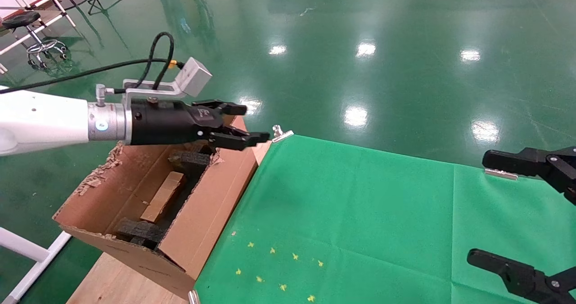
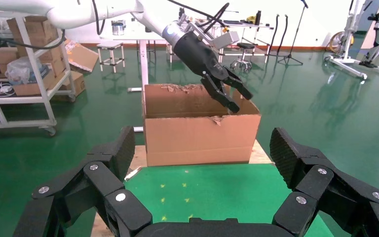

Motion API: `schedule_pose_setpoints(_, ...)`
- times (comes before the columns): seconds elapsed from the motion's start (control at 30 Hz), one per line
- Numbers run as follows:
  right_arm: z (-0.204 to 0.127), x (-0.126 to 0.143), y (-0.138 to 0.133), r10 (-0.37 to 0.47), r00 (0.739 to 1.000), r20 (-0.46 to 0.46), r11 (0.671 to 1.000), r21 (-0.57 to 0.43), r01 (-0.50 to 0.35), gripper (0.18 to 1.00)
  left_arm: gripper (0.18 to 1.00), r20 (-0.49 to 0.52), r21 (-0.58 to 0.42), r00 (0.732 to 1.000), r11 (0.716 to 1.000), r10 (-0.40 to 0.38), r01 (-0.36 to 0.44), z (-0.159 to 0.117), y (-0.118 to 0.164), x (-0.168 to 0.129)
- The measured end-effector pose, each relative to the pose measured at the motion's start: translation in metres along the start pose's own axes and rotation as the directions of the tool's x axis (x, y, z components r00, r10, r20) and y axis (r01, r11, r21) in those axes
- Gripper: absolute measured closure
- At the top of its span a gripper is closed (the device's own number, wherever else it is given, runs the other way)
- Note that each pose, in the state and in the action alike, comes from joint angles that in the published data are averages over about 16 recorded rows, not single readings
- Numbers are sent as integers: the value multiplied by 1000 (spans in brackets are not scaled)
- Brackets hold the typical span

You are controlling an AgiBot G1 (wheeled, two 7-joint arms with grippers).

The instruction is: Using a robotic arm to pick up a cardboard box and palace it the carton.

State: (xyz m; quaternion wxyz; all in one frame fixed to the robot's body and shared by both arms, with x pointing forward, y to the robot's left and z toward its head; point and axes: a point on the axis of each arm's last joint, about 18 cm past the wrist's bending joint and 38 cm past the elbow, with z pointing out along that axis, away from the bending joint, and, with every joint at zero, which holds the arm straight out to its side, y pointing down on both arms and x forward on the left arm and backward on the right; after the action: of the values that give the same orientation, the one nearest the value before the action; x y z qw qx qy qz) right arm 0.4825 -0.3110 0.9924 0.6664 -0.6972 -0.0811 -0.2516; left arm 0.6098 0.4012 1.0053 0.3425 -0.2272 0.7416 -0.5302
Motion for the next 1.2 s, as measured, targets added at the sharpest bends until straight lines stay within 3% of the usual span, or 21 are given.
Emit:
schedule_pose_setpoints(0.23, 0, 0, 0, 0, 1000, 0, 1000, 0, 0, 178, 183, -120, 89, 991, 995, 57, -46, 4, -7, 34)
schedule_pose_setpoints(0.5, 0, 0, 0, 0, 1000, 0, 1000, 0, 0, 178, 183, -241, 198, 961, 976, 138, -90, 0, -14, 74)
schedule_pose_setpoints(1.2, 0, 0, 0, 0, 1000, 0, 1000, 0, 0, 178, 183, -437, 456, 821, 877, 367, -149, -34, -25, 164)
